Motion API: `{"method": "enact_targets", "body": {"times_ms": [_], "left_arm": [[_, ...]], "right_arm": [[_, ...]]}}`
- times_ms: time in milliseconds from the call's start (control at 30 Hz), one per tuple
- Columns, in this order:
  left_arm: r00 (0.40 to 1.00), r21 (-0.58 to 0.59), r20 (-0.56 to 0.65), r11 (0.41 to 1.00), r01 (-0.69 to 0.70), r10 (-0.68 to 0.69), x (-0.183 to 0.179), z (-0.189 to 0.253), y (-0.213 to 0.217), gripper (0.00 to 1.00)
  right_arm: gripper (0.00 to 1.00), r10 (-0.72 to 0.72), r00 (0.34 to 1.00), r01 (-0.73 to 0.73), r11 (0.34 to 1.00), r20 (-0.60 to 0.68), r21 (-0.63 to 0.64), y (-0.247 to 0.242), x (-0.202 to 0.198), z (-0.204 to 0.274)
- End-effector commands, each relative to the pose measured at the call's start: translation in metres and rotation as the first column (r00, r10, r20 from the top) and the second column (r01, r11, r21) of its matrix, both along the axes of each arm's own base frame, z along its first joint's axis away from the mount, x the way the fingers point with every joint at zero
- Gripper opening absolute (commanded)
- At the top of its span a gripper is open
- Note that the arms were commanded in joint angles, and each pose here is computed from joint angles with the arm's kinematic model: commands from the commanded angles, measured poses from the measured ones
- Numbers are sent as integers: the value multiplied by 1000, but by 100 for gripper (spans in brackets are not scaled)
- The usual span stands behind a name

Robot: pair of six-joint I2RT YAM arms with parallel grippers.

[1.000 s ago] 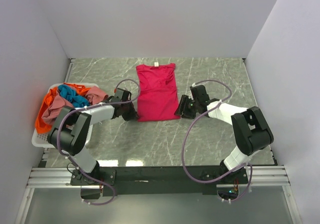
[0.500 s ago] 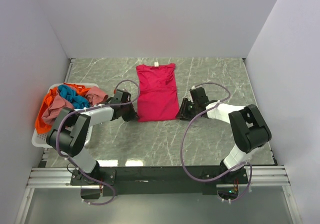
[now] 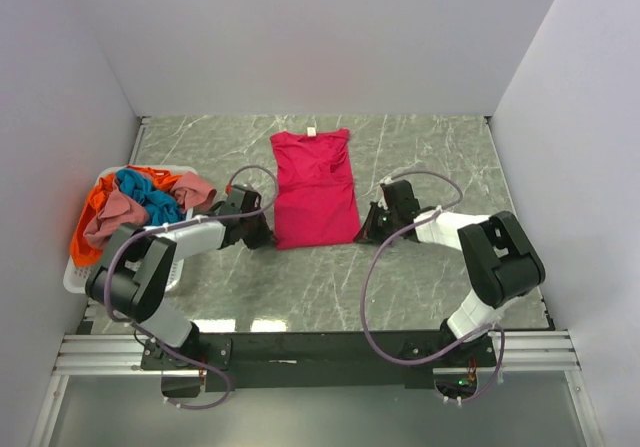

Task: Fold and stack the t-shirts
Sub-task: Fold the tshirt

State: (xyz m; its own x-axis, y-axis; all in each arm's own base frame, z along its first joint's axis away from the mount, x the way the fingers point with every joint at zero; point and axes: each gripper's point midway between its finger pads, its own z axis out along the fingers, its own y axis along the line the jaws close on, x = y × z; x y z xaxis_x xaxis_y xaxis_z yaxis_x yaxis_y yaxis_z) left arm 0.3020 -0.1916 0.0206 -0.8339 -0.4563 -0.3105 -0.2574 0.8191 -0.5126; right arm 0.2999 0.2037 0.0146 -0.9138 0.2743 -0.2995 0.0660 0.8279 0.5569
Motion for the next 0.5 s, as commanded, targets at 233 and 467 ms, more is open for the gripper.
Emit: {"method": "enact_targets", "body": {"times_ms": [233, 467], "left_arm": [[989, 56, -146, 998, 13, -5, -103, -6, 8, 1], [991, 30, -137, 1000, -1, 5, -133, 21, 13, 1]], "right_arm": [[0, 78, 990, -76, 997, -114, 18, -9, -106, -10], [0, 67, 994, -63, 997, -83, 45, -9, -141, 15]]}}
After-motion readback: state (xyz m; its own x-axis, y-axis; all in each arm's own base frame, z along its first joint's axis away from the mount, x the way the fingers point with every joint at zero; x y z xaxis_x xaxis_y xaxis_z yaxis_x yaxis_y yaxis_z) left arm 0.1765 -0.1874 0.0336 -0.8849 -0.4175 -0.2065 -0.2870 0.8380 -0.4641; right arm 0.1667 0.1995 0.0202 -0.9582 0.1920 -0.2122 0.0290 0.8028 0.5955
